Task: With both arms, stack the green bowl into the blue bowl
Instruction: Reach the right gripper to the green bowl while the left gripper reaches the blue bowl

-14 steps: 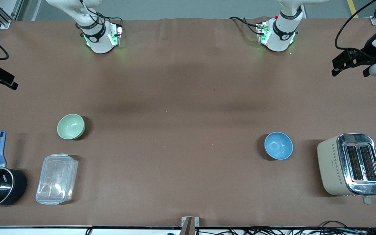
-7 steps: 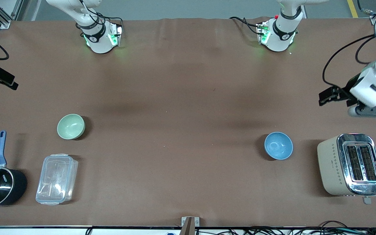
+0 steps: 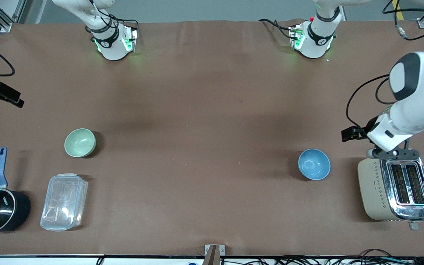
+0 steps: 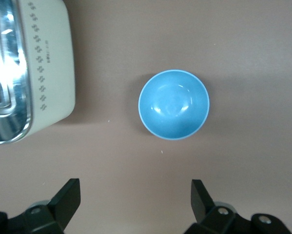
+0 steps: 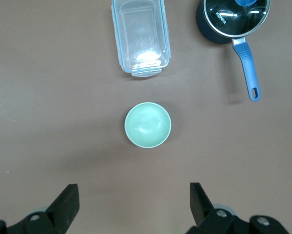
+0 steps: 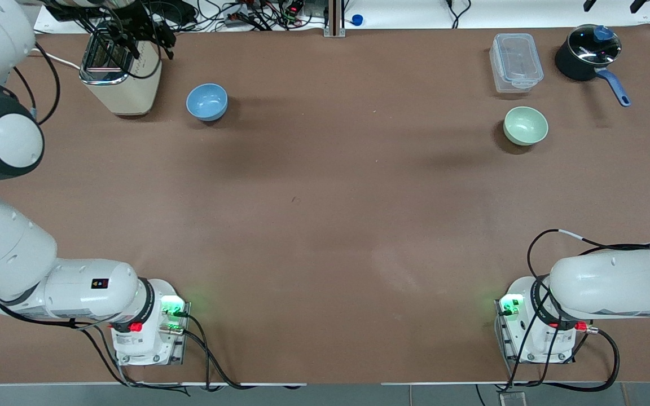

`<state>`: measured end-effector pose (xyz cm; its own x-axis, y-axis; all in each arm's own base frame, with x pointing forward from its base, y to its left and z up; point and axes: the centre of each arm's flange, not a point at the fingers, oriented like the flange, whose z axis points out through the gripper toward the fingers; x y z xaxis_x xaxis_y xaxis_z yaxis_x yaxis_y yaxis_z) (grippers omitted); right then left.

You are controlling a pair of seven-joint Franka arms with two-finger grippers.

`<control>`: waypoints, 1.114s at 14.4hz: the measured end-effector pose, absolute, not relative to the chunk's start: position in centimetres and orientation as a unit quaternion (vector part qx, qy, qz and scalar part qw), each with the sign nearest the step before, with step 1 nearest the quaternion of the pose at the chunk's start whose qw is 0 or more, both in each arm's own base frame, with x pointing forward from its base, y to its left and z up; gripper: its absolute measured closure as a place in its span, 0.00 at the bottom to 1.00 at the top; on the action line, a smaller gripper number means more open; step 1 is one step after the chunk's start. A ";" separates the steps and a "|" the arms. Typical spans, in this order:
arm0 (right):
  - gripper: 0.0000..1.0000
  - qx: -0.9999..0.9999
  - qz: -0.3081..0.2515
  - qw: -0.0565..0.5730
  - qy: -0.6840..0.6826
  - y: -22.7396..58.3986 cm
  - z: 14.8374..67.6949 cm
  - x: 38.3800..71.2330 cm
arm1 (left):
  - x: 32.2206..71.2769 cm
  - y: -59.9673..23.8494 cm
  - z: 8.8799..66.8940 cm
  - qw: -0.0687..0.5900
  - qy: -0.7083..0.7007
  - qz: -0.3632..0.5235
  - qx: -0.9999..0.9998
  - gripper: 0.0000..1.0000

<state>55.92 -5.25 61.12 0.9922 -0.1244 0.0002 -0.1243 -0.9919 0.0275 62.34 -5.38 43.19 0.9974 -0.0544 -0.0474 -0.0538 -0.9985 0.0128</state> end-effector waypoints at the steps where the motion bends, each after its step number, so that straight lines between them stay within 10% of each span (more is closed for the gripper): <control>1: 0.00 0.998 -0.003 0.014 -0.058 -6.1 59.4 56.1 | 62.4 -5.4 41.8 0.006 -0.027 -0.027 0.999 0.00; 16: 0.00 0.997 -0.039 0.009 -0.059 -14.8 31.3 59.2 | 65.1 -4.4 24.5 0.018 -0.014 -0.022 0.999 0.19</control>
